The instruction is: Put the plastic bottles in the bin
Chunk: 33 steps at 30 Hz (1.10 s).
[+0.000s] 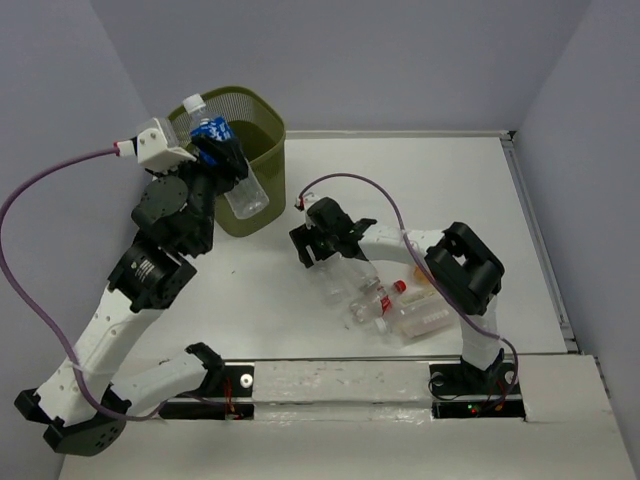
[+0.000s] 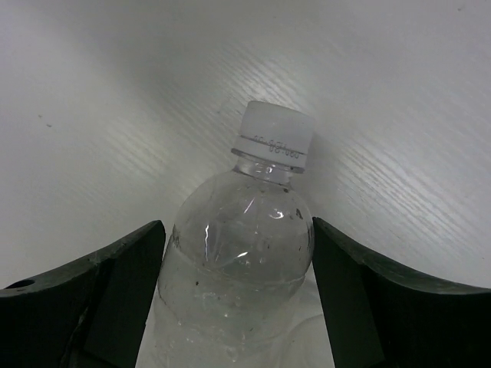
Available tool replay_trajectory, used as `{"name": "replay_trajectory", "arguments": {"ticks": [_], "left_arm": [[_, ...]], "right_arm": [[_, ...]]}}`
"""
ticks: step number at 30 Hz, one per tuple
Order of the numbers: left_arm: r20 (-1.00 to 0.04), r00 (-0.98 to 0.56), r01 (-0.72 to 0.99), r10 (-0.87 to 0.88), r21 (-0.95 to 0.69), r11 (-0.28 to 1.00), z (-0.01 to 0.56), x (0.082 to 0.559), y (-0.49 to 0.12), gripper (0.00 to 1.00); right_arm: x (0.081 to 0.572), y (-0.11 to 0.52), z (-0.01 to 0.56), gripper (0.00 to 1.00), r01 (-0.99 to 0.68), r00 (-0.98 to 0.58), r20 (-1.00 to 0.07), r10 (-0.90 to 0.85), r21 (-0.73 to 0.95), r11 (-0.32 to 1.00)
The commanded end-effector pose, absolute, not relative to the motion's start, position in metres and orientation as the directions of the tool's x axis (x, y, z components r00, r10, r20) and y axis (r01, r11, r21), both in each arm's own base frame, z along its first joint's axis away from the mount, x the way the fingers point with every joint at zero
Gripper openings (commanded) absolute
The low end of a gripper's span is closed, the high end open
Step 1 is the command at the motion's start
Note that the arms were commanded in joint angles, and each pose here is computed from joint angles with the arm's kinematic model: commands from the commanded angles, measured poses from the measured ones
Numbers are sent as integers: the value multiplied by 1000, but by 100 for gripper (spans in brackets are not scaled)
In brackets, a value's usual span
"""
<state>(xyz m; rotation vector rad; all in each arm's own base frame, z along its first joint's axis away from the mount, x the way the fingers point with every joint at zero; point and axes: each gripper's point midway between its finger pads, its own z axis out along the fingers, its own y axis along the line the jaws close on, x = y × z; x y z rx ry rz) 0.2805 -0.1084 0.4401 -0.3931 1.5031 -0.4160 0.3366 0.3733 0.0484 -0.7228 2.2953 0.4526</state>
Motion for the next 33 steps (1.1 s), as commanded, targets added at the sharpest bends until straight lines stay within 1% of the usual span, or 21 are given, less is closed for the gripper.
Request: {"name": "replay_trajectory", "arguments": {"ticks": [1, 2, 3, 4, 5, 7, 11, 12, 13, 14, 15, 18, 20, 24, 25, 26, 27, 29, 30, 31, 33], "left_arm": [[-906, 206, -146, -369, -401, 904, 484, 321, -73, 73], [-901, 235, -133, -364, -401, 906, 502, 327, -68, 73], [-899, 251, -144, -360, -403, 904, 508, 335, -61, 73], [-907, 255, -200, -336, -390, 899, 504, 356, -45, 73], [-906, 260, -195, -333, -387, 901, 509, 371, -46, 73], [-905, 287, -243, -314, -386, 890, 513, 387, -36, 73], [-897, 332, -292, -292, -392, 872, 507, 417, -19, 73], [-899, 341, -309, -274, -382, 871, 502, 431, -18, 73], [-905, 331, -323, -266, -373, 870, 497, 438, -16, 76], [-913, 315, -322, -259, -360, 876, 495, 446, -15, 90], [-931, 267, -337, -248, -331, 881, 477, 463, -17, 98], [-937, 204, -311, -283, -336, 889, 466, 473, -21, 99], [-923, 213, -262, -320, -369, 892, 467, 467, -27, 99], [-882, 276, -157, -382, -434, 887, 500, 425, -29, 99], [-861, 312, -123, -402, -456, 881, 519, 402, -26, 99], [-852, 298, -111, -431, -480, 871, 512, 393, -27, 99], [-823, 333, -64, -460, -507, 859, 528, 366, -25, 99], [-831, 279, -11, -482, -505, 863, 508, 350, -34, 99], [-816, 287, 35, -502, -515, 857, 514, 323, -34, 99], [-839, 213, 68, -501, -499, 864, 487, 322, -46, 99], [-857, 149, 92, -494, -485, 870, 464, 293, -49, 99]], "right_arm": [[333, 402, 74, 77, -656, -590, -727, -350, 180, 733], [336, 404, 79, 69, -655, -584, -736, -343, 178, 734], [336, 404, 79, 66, -655, -583, -736, -344, 176, 734], [339, 406, 86, 61, -656, -575, -747, -335, 176, 734], [340, 406, 90, 56, -652, -572, -753, -326, 176, 737], [338, 410, 102, 46, -660, -554, -774, -308, 183, 729], [324, 423, 152, 45, -716, -469, -848, -245, 204, 667], [316, 426, 178, 45, -736, -437, -874, -214, 210, 644], [309, 428, 190, 45, -749, -419, -886, -199, 214, 627], [305, 427, 211, 45, -764, -392, -905, -165, 221, 606], [303, 427, 224, 45, -773, -375, -917, -140, 225, 593], [296, 423, 264, 44, -793, -323, -944, -72, 229, 564], [295, 422, 287, 43, -805, -284, -958, -39, 216, 553], [298, 419, 349, 43, -822, -171, -985, 37, 163, 545], [300, 418, 376, 42, -829, -118, -991, 67, 136, 542], [302, 417, 390, 42, -826, -88, -992, 86, 121, 550], [304, 416, 423, 42, -828, -33, -990, 137, 104, 552], [314, 419, 445, 42, -816, 33, -986, 166, 69, 574], [318, 422, 461, 42, -813, 73, -978, 195, 54, 579], [320, 421, 493, 42, -809, 139, -960, 242, 31, 587], [340, 437, 501, 42, -788, 225, -941, 251, -25, 616]]}}
